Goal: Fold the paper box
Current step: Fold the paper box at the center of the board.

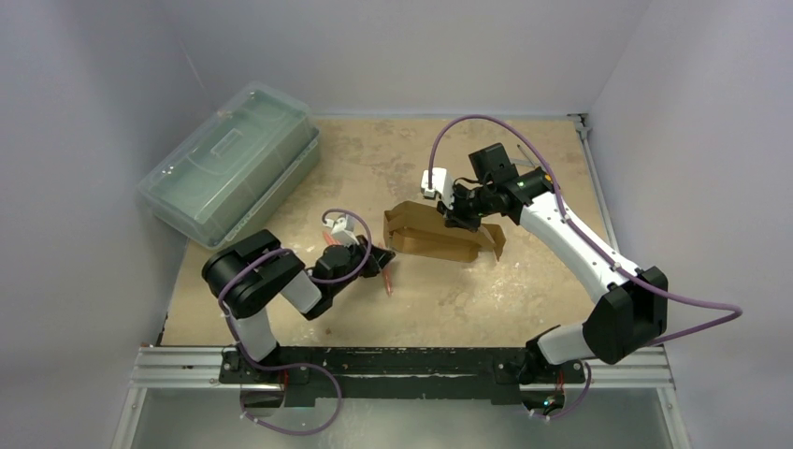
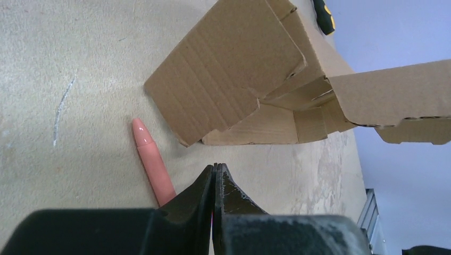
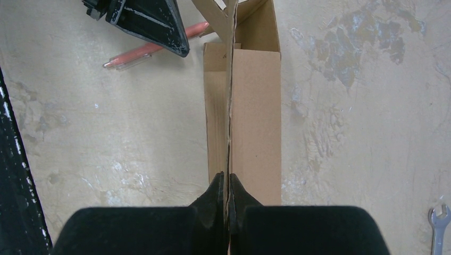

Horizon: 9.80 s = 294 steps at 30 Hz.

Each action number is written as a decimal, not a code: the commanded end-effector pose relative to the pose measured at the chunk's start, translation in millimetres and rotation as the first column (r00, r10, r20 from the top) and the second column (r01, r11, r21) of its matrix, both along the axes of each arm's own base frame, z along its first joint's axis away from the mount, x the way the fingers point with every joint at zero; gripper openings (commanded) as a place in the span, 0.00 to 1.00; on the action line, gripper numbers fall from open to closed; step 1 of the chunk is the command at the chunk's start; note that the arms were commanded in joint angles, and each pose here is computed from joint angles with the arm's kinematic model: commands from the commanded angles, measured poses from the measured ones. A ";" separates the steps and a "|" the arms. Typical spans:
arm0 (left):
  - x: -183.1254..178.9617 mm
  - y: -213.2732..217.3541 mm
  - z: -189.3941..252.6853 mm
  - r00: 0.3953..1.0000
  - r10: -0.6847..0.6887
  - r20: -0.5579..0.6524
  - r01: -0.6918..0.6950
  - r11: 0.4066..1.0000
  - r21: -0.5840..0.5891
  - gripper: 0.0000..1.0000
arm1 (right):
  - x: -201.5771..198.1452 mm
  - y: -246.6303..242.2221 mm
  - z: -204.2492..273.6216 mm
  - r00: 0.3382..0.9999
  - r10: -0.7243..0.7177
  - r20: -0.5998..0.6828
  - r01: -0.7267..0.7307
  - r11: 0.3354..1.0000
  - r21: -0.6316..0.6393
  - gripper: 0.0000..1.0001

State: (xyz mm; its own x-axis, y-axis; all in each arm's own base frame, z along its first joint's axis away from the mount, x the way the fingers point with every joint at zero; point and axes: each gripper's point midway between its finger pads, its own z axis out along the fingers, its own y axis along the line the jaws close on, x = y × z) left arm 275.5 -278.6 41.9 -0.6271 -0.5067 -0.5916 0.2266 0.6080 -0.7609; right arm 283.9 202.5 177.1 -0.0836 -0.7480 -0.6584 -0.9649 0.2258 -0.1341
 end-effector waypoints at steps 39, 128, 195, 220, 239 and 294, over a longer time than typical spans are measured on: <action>29.6 -9.9 -10.5 0.931 0.351 -0.095 -0.359 0.930 -0.077 0.00 | -0.8 4.8 6.1 1.000 0.019 0.015 -0.019 0.999 0.036 0.00; 73.7 14.8 24.3 0.937 -0.231 0.263 0.238 0.971 0.004 0.33 | 2.1 9.5 8.3 1.000 0.014 -0.002 -0.014 0.999 0.052 0.00; 42.7 -3.2 77.5 0.720 -0.224 0.657 0.142 0.974 0.177 0.55 | -3.5 15.8 8.4 0.998 0.042 -0.038 -0.039 0.996 0.080 0.00; 47.1 -9.5 87.2 0.678 -0.241 0.695 0.150 0.970 0.190 0.46 | -4.5 16.0 9.5 0.998 0.045 -0.038 -0.042 0.996 0.083 0.00; 47.8 -12.7 78.5 0.718 -0.163 0.676 0.045 0.981 0.189 0.41 | -8.7 22.4 9.7 0.995 0.068 -0.072 -0.059 0.992 0.113 0.00; 84.4 -20.5 86.8 0.693 0.076 0.717 -0.279 0.945 0.170 0.33 | 26.9 19.7 2.6 0.975 -0.058 -0.216 0.089 0.987 0.135 0.00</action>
State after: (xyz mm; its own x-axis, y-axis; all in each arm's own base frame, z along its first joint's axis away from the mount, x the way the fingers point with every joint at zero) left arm 349.5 -292.1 55.6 -0.1105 -0.1321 -0.9851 0.4637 0.8698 -0.1687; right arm 306.6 216.6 165.9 -0.2773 -0.6630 -0.6954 -0.9479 0.3069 0.0853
